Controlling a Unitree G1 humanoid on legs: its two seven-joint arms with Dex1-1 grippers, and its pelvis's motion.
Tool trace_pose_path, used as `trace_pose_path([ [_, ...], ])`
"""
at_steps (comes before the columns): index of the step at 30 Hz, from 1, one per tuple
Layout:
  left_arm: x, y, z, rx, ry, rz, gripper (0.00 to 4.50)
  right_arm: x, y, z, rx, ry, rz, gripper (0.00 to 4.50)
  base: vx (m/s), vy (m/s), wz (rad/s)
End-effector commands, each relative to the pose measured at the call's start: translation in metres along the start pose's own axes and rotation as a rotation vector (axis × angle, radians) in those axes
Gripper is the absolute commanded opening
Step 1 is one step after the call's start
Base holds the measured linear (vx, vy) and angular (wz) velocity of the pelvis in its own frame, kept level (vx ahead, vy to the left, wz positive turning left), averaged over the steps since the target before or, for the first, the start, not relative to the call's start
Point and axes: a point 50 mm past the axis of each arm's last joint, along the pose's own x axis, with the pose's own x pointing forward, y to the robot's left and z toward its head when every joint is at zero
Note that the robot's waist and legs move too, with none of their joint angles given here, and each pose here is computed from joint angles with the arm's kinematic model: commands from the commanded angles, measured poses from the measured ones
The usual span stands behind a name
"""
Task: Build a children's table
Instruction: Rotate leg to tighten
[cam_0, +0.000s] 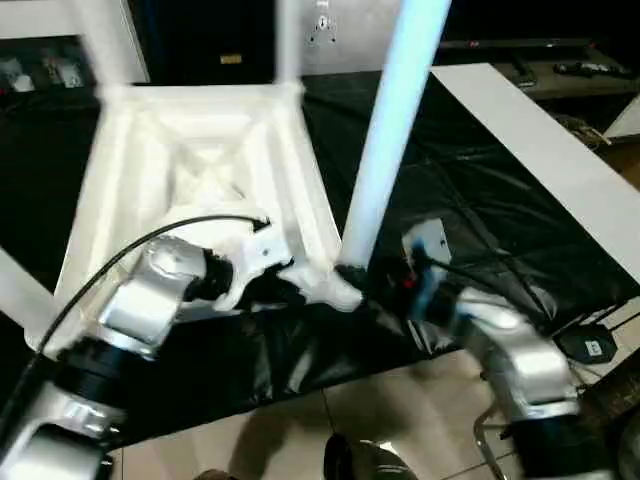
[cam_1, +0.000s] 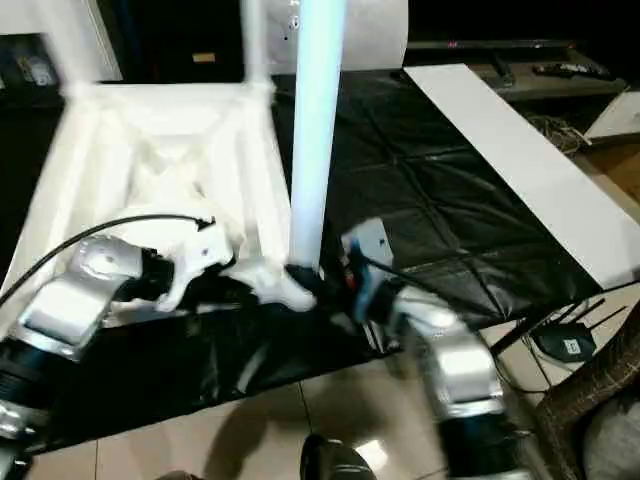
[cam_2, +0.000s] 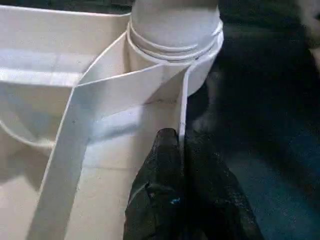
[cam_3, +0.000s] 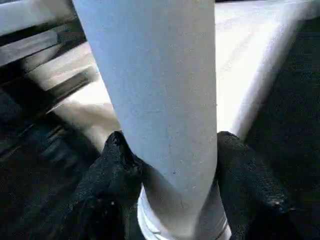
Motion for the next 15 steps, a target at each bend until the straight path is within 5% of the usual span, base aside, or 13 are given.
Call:
trace_pose_path([
  [1,0.023,-0.021,0.014,-0.012,-0.054,-0.07,0.0,0.009,-0.001,-0.014,0.064,0.065,-0.134,1.99,0.0,0.0,0.0],
  [4,0.035,-0.026,0.028,-0.04,-0.087,-0.02,0.0,0.024,0.009,-0.013,0.164,0.032,-0.203,1.99,0.0,0.0,0.0],
  [6,0.041,-0.031,0.037,-0.055,-0.108,-0.001,0.0,0.033,0.017,-0.007,0.156,-0.011,-0.206,1.99,0.0,0.0,0.0],
  [10,0.044,-0.033,0.044,-0.042,-0.122,0.025,0.0,0.037,0.017,-0.001,0.12,-0.047,-0.259,2.71,0.0,0.0,0.0],
  [15,0.038,-0.027,0.033,0.019,-0.069,0.037,0.0,0.023,0.008,0.004,0.024,-0.071,-0.237,3.14,0.0,0.0,0.0],
])
